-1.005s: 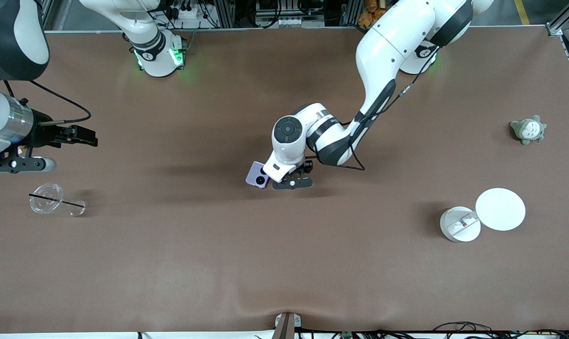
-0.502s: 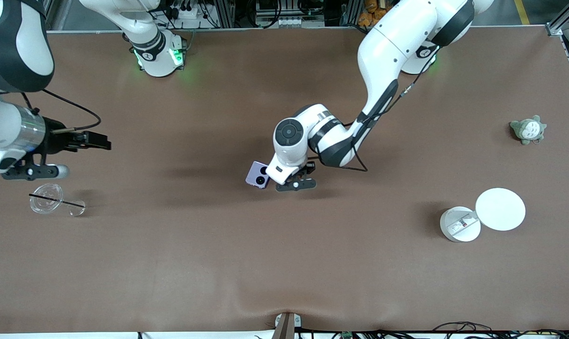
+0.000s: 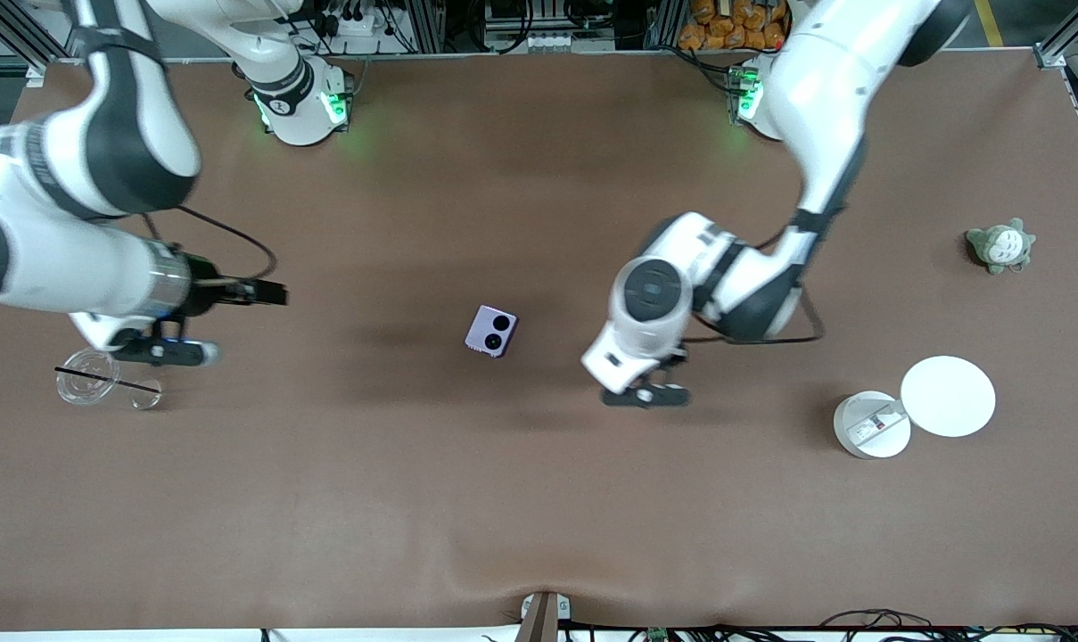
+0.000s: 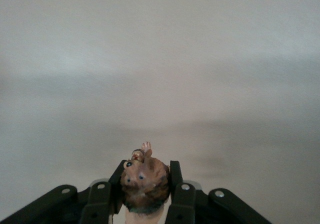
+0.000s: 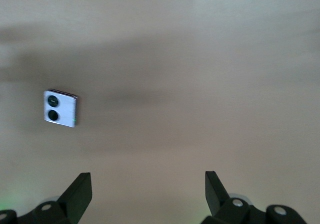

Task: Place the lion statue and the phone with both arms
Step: 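Grasp the phone with the right gripper while the left gripper carries the lion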

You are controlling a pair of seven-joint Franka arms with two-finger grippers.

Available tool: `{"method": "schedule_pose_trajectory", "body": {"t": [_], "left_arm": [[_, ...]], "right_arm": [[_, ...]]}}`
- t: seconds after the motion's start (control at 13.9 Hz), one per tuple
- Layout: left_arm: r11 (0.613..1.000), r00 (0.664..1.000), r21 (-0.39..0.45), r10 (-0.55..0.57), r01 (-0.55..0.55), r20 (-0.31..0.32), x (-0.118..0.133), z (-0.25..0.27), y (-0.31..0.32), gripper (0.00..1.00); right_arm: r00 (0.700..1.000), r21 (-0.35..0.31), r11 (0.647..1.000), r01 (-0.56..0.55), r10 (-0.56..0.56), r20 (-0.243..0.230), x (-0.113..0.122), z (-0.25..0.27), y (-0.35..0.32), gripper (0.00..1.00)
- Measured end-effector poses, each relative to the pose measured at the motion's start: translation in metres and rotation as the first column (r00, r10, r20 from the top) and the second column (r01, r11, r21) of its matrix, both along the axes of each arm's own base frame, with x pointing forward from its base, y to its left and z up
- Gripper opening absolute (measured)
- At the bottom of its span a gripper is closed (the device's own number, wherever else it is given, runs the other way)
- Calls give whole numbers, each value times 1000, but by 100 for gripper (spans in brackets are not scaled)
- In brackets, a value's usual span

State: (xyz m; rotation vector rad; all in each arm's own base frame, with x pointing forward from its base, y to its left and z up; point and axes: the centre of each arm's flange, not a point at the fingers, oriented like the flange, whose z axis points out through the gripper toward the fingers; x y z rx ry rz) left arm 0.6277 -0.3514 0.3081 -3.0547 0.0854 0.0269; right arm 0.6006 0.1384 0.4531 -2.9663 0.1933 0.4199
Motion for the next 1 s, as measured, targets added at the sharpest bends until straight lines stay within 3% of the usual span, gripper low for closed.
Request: {"method": "schedule_pose_trajectory", "body": {"t": [0.29,0.57,0.86,1.0], "left_arm": [[999,998,-6,-52,52,-29,47,2,117,37],[995,992,-19,-98,97,-82,66,-15,225,37],[992,989,-15,-123,122,-86,67,-17,234,37],[986,984,38,-159,162,-80,66,-18,231,37]], "right_arm": [[996,0,996,86,-86,32,-14,-59,66,100],[985,-40,985,166,-164,45,-43,-116,149,100],[980,-44,981,188,-184,82,-58,-182,200,100],[971,-43,974,222,-217,100,-62,-204,214,100]]}}
